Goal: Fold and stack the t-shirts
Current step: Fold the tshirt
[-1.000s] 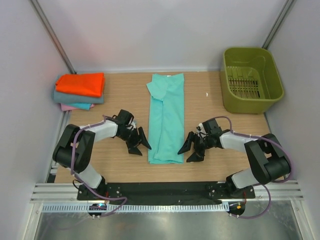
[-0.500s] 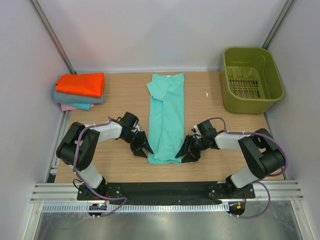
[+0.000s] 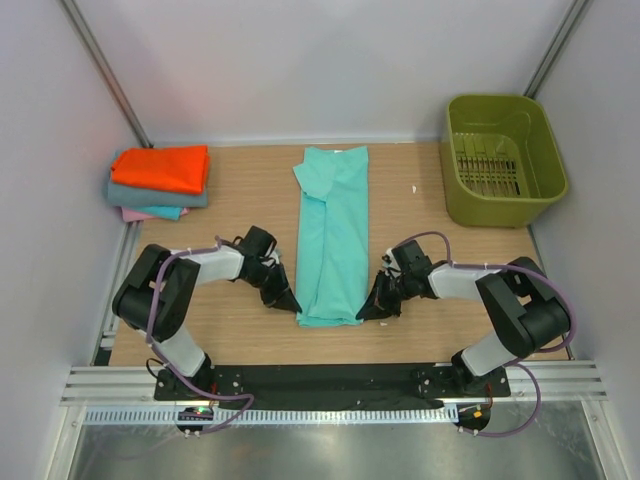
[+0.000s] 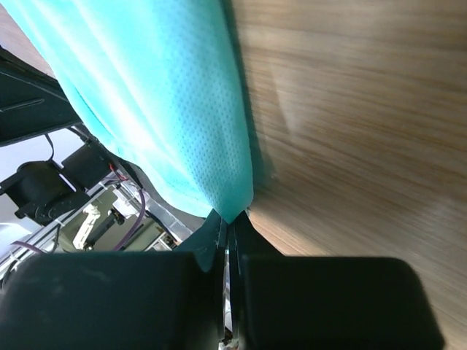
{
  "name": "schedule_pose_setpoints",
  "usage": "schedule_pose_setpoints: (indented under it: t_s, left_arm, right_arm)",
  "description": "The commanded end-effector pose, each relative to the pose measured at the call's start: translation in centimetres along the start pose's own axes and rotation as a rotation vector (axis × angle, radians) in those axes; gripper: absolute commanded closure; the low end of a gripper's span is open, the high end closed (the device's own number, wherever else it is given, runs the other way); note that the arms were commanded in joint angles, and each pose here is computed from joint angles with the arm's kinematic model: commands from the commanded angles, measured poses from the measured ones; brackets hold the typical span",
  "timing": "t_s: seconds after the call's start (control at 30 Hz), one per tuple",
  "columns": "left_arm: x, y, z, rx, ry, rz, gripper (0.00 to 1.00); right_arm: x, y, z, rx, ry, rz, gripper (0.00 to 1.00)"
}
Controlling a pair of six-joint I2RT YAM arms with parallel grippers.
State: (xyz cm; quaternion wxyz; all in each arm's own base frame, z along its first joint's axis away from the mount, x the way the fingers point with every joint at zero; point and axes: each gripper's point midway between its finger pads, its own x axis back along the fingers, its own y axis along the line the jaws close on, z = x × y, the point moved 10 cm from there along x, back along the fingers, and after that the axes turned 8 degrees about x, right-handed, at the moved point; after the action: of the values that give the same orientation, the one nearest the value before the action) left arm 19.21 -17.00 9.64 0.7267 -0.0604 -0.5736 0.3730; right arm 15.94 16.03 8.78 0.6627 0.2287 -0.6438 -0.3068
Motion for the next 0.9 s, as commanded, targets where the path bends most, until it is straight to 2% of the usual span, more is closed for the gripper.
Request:
schedule_pose_setpoints:
  t_s: [0.0, 0.33, 0.37, 0.53, 0.67, 0.87]
  left_arm:
    - [1.7, -2.0, -0.3, -0.071, -0.025, 0.101, 1.0]
    - [6.4, -6.8, -3.2, -0.157, -0.118, 0.222, 1.0]
    - [7.0, -7.7, -4.7, -0.152, -0.138, 0.234, 1.0]
    - [7.6, -9.3, -8.2, -0.144, -0.175, 0.25, 1.0]
    - [8.8, -12.6, -11.7, -0.194, -0.243, 0.297, 1.0]
    - [7.7, -14.9, -16.9, -0.227, -0.299, 0.312, 1.0]
  right_arm:
    - [1.2, 1.9, -1.5, 0.108, -0.074, -0.046, 0.98]
    - [6.1, 6.5, -8.6, 0.231, -0.217, -0.079, 0.98]
    - [6.7, 7.0, -10.6, 0.237, -0.24, -0.084, 0.99]
    - [7.3, 8.0, -13.8, 0.247, -0.289, -0.1, 0.99]
    - [7.2, 8.0, -17.0, 0.236, -0.336, -0.107, 0.99]
    - [7.2, 7.4, -22.0, 0.247, -0.397, -0.114, 0.99]
